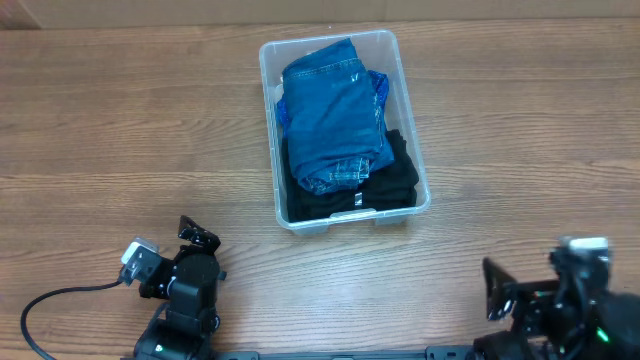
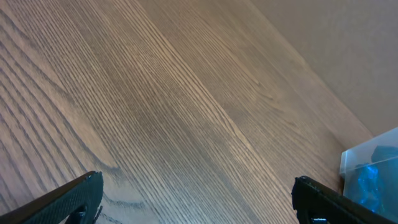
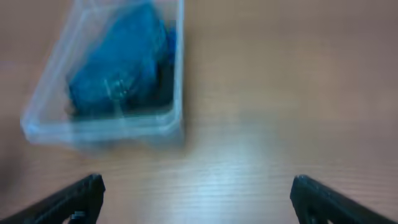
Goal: Pack container
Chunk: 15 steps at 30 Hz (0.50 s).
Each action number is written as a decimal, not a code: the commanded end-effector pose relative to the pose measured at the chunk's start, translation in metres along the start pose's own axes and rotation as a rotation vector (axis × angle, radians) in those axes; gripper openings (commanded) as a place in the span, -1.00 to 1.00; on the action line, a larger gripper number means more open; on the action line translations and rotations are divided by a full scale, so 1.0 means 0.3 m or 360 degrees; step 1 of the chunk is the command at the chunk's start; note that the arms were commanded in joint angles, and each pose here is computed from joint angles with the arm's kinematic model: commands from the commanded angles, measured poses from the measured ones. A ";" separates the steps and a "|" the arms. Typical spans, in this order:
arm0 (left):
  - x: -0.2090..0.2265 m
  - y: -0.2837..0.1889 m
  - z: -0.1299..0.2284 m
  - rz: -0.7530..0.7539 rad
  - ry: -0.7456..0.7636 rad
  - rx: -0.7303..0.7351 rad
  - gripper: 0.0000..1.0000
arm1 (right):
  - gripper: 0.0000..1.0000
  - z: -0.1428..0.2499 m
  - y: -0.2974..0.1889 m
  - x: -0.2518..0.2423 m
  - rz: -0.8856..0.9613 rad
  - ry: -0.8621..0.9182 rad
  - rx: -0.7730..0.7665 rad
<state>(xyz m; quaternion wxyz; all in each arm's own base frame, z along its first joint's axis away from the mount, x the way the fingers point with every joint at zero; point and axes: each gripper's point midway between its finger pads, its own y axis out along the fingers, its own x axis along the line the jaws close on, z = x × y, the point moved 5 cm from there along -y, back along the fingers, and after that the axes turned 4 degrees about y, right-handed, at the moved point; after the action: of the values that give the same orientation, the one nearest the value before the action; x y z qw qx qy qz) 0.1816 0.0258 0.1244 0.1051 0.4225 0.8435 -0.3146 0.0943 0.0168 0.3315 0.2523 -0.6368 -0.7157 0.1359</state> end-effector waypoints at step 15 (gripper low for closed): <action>0.013 0.005 0.012 -0.0017 0.0003 0.0009 1.00 | 1.00 -0.105 0.278 -0.041 -0.0076 0.0013 -0.1085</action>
<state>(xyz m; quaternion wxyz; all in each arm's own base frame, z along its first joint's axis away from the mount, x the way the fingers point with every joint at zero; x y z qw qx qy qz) 0.1814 0.0255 0.1233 0.1030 0.4231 0.8428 -0.3163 0.1762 0.0107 0.3412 0.0448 -0.6776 -0.7256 -0.1110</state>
